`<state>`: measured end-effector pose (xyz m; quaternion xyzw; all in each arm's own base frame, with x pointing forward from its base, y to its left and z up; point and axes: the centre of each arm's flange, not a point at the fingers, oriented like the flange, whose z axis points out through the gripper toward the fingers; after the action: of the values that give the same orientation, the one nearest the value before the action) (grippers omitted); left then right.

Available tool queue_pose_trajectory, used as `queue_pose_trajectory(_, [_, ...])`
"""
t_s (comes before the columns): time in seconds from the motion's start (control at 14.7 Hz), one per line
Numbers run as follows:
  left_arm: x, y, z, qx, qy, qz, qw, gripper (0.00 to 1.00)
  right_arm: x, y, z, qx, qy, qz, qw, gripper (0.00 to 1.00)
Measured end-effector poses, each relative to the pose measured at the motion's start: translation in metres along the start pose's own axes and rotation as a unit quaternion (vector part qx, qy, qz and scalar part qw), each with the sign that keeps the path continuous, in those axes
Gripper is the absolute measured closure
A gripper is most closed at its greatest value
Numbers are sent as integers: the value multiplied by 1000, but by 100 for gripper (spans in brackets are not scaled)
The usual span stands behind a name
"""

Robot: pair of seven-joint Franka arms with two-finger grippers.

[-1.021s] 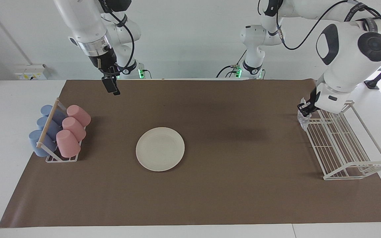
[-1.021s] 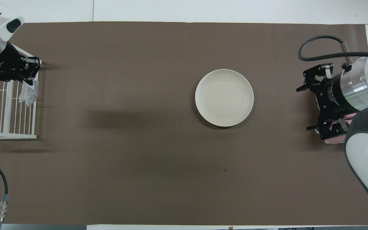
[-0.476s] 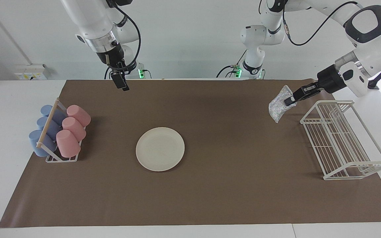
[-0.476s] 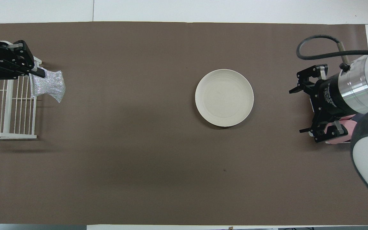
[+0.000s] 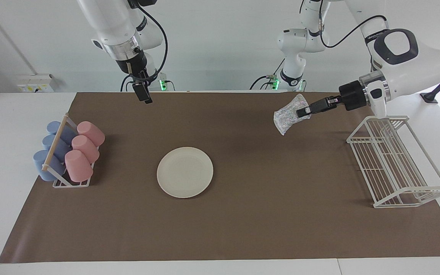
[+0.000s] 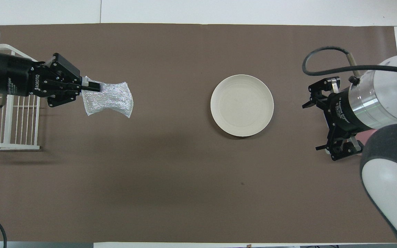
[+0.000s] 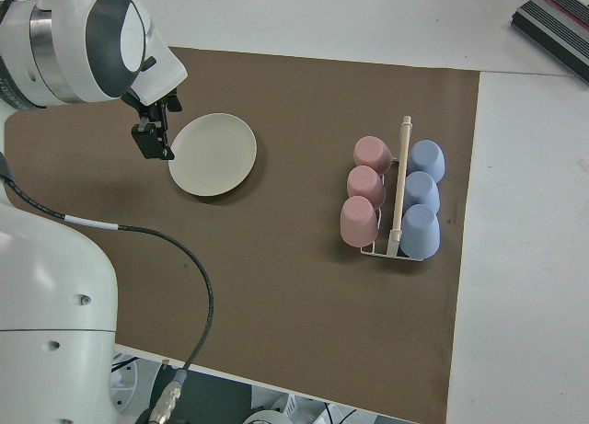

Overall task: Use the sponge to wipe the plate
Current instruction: 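Carry the sponge toward the plate with the left gripper while the right gripper approaches, then take the sponge from the left gripper with the right gripper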

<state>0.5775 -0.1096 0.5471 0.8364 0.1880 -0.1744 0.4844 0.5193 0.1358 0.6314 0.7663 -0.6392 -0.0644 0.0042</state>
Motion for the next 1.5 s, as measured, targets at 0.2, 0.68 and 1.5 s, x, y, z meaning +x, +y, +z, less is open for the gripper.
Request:
queue_pose_trajectory(0.2, [-1, -16, 32, -50, -36, 26, 998, 94, -17, -2, -2, 16, 2, 16, 1000, 0])
queue_pose_trajectory(0.68, [-39, -40, 111, -133, -56, 83, 986, 94, -117, 5, 14, 28, 21, 23, 999, 0])
queue_pose_trajectory(1.5, [-71, -68, 156, -185, -55, 118, 974, 94, -231, 9, 44, 56, 9, 29, 998, 0])
